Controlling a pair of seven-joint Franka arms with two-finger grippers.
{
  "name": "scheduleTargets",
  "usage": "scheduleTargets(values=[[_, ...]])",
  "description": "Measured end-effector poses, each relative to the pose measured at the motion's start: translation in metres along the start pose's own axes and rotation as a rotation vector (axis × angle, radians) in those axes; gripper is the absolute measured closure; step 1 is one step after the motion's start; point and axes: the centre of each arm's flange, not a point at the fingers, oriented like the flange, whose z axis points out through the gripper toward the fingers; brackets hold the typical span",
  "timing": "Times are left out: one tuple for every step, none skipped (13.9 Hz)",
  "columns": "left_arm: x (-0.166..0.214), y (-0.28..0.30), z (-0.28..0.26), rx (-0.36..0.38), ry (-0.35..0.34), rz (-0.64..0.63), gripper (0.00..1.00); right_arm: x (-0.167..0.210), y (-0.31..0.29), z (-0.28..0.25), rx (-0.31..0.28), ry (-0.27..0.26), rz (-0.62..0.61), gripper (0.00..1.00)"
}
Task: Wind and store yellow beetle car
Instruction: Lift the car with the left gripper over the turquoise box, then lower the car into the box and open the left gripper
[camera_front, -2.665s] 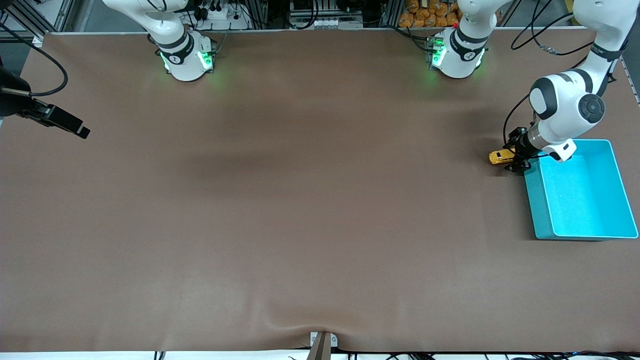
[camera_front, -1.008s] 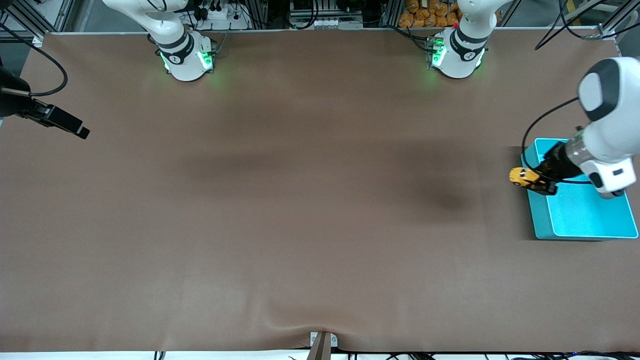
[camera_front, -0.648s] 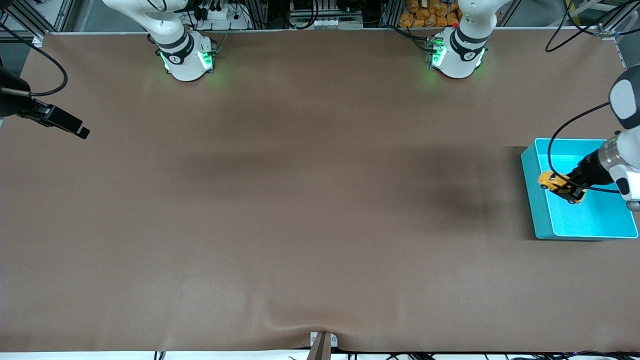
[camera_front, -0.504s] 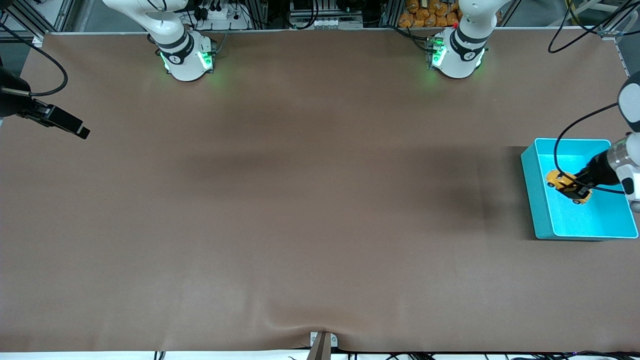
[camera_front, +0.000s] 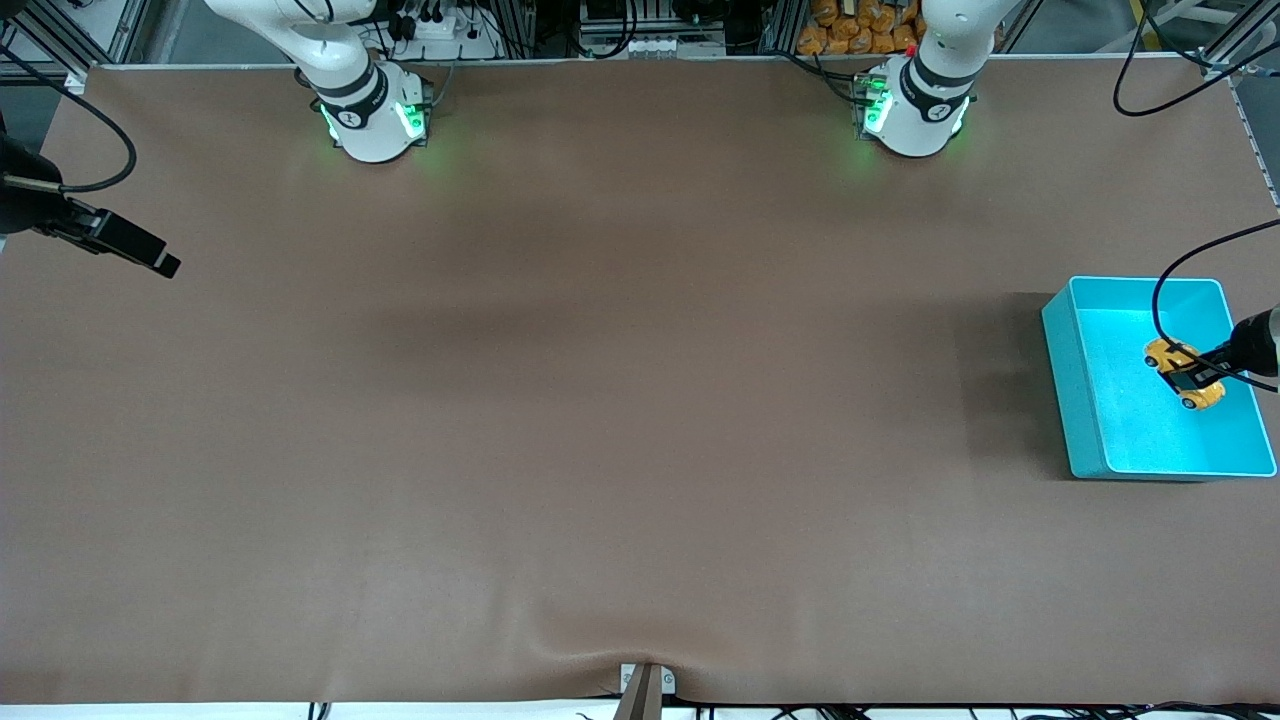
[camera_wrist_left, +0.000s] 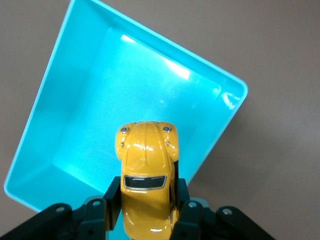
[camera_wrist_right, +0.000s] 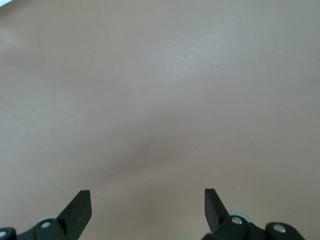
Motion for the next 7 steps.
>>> scheduleTargets(values=[[0.003, -0.008, 0.007, -0.008, -0.001, 0.048, 0.54, 0.0, 0.0, 0.0, 0.0, 0.0, 0.0, 0.0], [0.006, -0.017, 0.015, -0.017, 0.003, 0.095, 0.54, 0.0, 0.0, 0.0, 0.0, 0.0, -0.001, 0.0], [0.011, -0.029, 0.024, -0.028, 0.012, 0.147, 0.54, 0.0, 0.0, 0.0, 0.0, 0.0, -0.001, 0.0], [0.014, -0.038, 0.035, -0.04, 0.017, 0.195, 0.54, 0.0, -0.001, 0.0, 0.0, 0.0, -0.001, 0.0], [0.017, -0.047, 0.047, -0.049, 0.019, 0.239, 0.54, 0.0, -0.001, 0.0, 0.0, 0.0, -0.001, 0.0], [0.02, -0.055, 0.061, -0.046, 0.017, 0.279, 0.54, 0.0, -0.001, 0.0, 0.0, 0.0, -0.001, 0.0], [0.022, -0.062, 0.075, -0.031, 0.012, 0.31, 0.54, 0.0, -0.001, 0.0, 0.0, 0.0, -0.001, 0.0]])
